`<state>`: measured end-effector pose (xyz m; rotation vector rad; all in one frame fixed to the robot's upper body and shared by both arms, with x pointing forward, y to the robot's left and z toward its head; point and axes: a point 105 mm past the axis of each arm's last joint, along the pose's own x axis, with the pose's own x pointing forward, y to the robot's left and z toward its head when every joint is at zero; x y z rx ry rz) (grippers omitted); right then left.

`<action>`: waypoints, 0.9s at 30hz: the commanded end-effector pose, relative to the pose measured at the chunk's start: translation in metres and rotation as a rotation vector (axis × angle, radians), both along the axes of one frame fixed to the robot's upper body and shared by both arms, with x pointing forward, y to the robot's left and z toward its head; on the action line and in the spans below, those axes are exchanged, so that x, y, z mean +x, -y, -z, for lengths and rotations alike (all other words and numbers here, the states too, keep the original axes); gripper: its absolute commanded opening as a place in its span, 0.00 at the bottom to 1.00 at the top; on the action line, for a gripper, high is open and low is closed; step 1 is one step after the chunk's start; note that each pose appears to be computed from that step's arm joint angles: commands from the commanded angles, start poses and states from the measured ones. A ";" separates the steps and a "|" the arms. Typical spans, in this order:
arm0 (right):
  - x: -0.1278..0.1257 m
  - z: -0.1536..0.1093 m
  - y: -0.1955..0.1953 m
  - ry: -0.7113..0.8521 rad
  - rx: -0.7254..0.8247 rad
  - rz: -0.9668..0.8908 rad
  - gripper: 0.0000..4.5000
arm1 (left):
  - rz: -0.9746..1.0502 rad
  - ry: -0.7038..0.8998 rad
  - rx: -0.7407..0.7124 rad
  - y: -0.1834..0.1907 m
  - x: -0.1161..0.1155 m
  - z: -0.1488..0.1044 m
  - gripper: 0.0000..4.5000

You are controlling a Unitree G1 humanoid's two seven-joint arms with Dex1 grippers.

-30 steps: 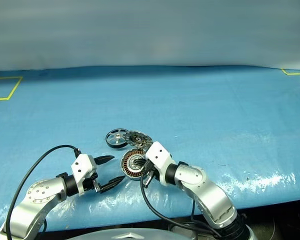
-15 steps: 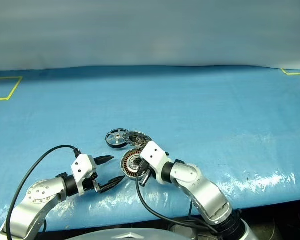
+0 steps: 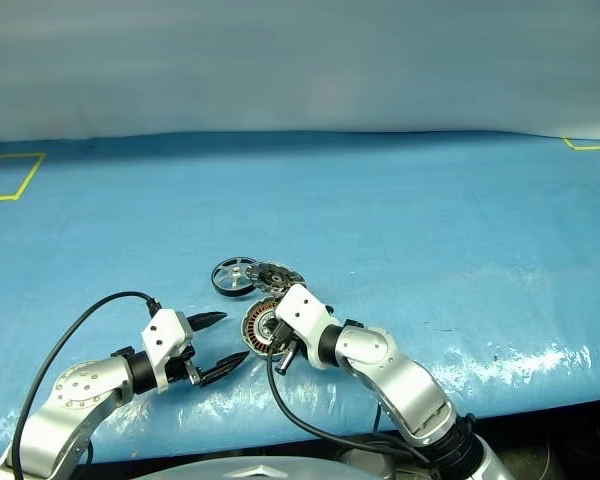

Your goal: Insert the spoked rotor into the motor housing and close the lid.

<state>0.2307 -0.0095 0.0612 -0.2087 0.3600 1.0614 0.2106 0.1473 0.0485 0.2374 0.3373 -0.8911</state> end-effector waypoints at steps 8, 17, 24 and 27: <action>-0.005 0.007 0.006 -0.017 -0.021 -0.003 0.01 | 0.004 0.026 -0.010 0.003 0.000 -0.005 1.00; 0.003 -0.015 0.009 0.028 0.044 0.013 0.01 | 0.005 0.018 -0.014 0.003 0.000 -0.005 1.00; 0.011 -0.027 0.009 0.052 0.087 0.039 0.01 | 0.009 0.012 -0.017 0.003 0.000 -0.005 1.00; 0.010 -0.025 0.008 0.048 0.082 0.034 0.01 | 0.009 0.011 -0.019 0.002 0.000 -0.005 1.00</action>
